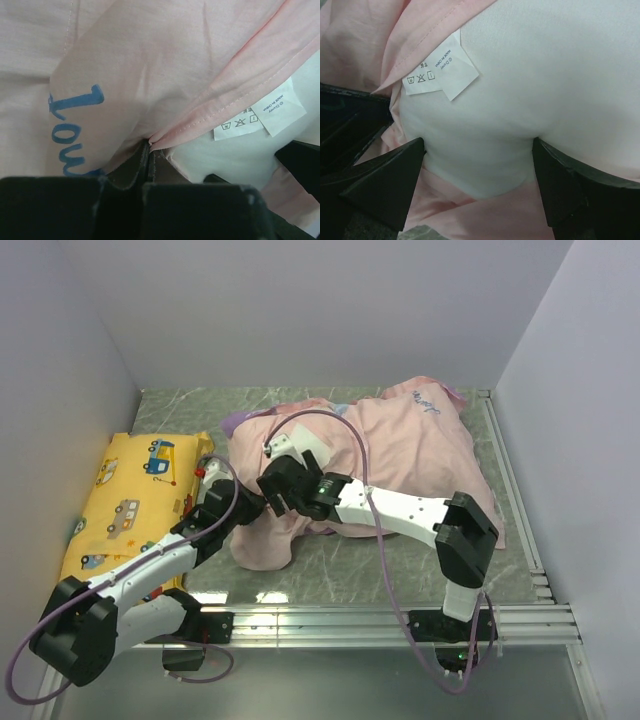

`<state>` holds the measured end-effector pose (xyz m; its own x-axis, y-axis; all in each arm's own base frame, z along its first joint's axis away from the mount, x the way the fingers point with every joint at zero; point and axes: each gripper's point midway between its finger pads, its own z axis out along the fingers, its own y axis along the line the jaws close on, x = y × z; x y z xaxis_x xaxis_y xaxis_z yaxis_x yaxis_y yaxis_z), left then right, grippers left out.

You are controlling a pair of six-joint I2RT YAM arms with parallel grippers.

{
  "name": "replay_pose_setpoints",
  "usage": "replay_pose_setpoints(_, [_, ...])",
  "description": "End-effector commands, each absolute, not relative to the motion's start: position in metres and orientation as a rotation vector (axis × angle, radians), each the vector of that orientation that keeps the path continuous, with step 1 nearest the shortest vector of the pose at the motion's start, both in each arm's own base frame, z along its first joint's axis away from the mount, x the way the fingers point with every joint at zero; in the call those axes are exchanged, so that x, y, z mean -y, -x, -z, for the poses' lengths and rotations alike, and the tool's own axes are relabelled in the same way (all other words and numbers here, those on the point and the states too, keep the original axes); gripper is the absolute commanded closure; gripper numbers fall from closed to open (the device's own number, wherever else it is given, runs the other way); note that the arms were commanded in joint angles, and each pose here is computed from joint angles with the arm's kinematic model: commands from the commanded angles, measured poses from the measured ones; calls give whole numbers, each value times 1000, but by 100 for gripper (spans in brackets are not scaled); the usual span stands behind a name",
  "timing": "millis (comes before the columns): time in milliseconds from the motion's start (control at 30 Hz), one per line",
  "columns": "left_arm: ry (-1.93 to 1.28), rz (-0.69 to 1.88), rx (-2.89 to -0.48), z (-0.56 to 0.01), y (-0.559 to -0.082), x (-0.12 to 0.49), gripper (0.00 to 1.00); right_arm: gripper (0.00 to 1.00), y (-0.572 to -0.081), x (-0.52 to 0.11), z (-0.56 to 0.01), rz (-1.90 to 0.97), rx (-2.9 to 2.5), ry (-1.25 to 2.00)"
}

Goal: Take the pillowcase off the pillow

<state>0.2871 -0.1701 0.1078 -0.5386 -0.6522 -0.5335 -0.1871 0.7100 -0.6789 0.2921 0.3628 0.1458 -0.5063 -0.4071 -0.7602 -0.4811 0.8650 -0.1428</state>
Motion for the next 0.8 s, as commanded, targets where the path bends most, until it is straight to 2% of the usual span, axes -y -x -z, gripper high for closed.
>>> replay_pose_setpoints(0, [603,762,-2108,-116,-280,179,99,5,-291,-370,-120,-83,-2219,656])
replay_pose_setpoints(67, [596,768,-2111,-117,-280,180,99,5,-292,-372,-104,-56,-2245,684])
replay_pose_setpoints(133, [590,780,-2117,-117,-278,182,99,23,-303,-375,-105,-19,-2260,656])
replay_pose_setpoints(200, [589,789,-2128,-115,-276,183,100,55,-307,-369,-90,18,-2330,640])
replay_pose_setpoints(233, [589,797,-2138,-113,-274,184,100,86,-315,-369,-93,-9,-2345,611])
replay_pose_setpoints(267, [591,805,-2141,-112,-273,185,99,100,-318,-370,-96,-41,-2352,587])
replay_pose_setpoints(400, [625,809,-2205,-90,-260,184,99,100,-341,-359,-120,-110,-2365,471])
replay_pose_setpoints(567, [648,800,-2301,-57,-244,184,100,100,-402,-307,-175,-243,-2326,138])
replay_pose_setpoints(767, [709,841,-2363,-23,-230,185,99,100,-432,-261,-221,-299,-2235,-48])
